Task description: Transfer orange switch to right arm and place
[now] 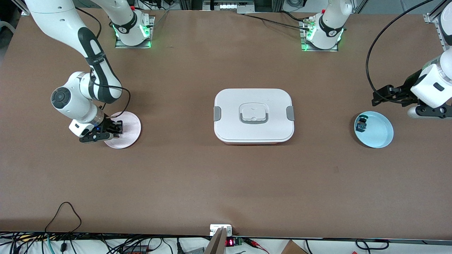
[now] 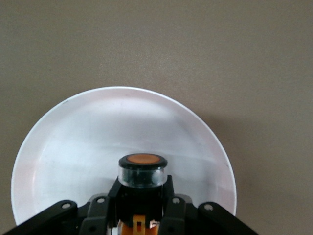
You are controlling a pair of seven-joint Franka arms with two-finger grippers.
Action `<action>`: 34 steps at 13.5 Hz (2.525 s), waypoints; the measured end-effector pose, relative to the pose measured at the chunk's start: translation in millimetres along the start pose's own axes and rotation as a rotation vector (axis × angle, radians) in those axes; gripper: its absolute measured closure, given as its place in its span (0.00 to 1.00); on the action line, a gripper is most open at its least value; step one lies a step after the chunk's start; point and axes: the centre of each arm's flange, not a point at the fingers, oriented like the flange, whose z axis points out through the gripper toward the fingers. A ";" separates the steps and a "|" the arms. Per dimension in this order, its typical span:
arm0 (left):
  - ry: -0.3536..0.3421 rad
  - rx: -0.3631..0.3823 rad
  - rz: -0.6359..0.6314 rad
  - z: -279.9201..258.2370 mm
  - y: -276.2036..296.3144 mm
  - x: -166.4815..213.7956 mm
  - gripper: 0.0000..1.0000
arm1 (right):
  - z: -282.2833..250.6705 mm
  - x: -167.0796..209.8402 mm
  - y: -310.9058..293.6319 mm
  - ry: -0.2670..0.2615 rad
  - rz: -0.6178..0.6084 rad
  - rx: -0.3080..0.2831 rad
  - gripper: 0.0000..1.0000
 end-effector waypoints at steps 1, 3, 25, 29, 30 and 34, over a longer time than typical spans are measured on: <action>-0.004 0.001 0.002 -1.8 0.0 -3.3 0.00 | 1.0 0.7 -1.4 0.000 -0.001 0.001 0.66; -0.021 0.002 0.007 -4.6 2.5 -9.0 0.00 | 1.8 1.3 -2.0 -0.001 -0.002 0.001 0.63; 0.014 0.002 -0.016 -10.6 -10.6 -18.4 0.00 | -334.6 23.3 11.6 -0.083 -0.041 0.126 0.00; 0.042 0.006 -0.010 -5.1 -6.5 -25.8 0.00 | -397.9 19.5 3.9 -0.109 -0.027 0.128 0.00; 0.071 0.009 -0.009 0.0 -5.1 -33.6 0.00 | -404.2 18.8 3.2 -0.110 -0.027 0.126 0.00; 0.061 0.019 0.000 -4.8 2.0 -65.1 0.00 | -417.8 10.5 -4.8 -0.112 -0.047 0.052 0.00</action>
